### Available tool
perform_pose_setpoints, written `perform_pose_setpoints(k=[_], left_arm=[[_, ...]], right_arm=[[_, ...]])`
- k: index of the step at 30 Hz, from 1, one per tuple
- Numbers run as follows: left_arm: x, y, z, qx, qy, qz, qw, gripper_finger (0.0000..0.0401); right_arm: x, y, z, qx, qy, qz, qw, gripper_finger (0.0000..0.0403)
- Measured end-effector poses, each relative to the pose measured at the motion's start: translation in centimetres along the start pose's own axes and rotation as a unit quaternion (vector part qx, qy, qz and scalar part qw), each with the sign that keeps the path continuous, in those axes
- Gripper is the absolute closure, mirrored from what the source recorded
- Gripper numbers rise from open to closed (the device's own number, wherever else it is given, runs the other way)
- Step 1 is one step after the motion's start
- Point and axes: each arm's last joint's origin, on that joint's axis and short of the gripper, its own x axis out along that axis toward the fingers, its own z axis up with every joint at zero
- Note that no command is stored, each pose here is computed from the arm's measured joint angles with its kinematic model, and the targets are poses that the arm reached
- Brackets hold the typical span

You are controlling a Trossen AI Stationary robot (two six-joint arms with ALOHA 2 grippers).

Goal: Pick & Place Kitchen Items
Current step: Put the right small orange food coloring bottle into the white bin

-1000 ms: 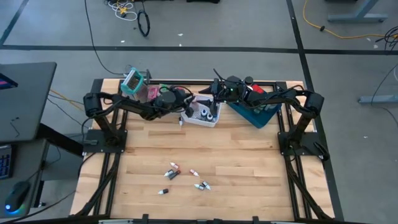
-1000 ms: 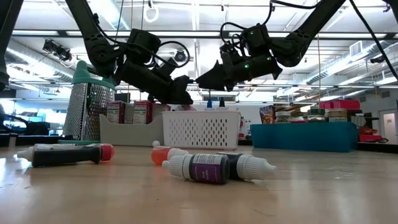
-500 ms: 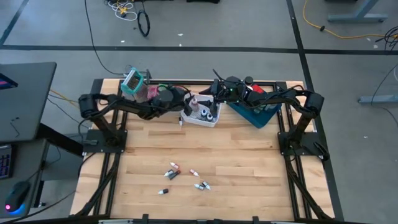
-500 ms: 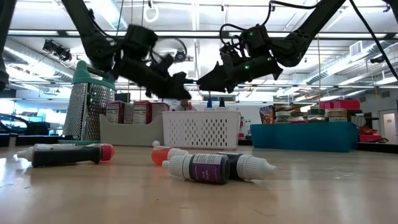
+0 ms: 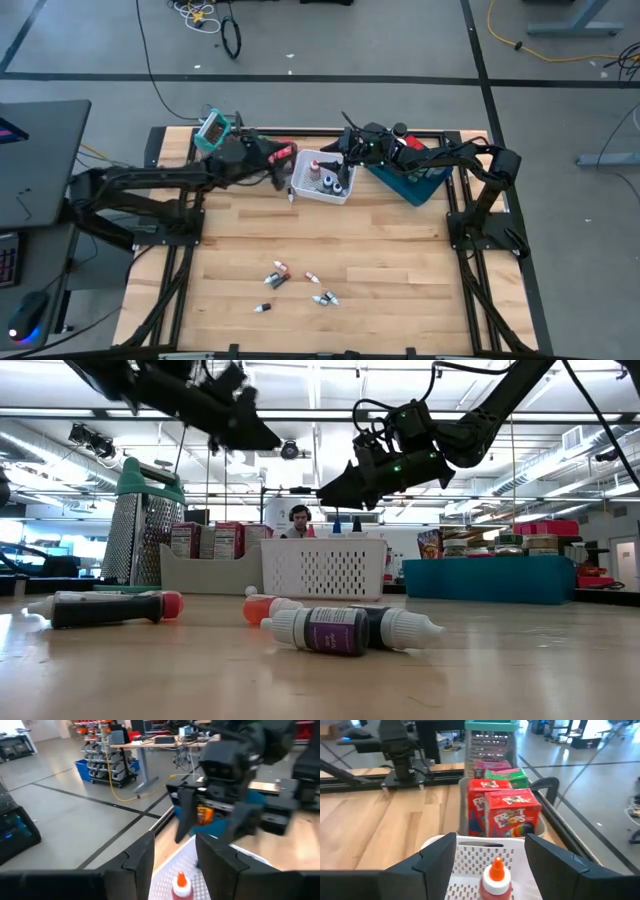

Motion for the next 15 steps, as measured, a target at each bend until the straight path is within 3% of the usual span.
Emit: perform_pose_setpoints(k=[7,11,15], left_arm=[[-3.8,0.0,1.1,0.014,0.024,-0.028,0.999,0.0252],[-4.7,0.2,1.2,0.016,0.033,-0.033,0.999,0.0252],[-4.8,0.2,1.5,0.034,0.017,-0.032,0.999,0.0253]], right_arm=[[0.0,-0.2,0.0,0.011,0.002,-0.032,0.999,0.0156],[0.1,0.4,0.2,0.038,0.001,-0.025,0.999,0.0156],[-0.1,2.6,1.4,0.015,-0.008,0.002,1.0,0.0156]])
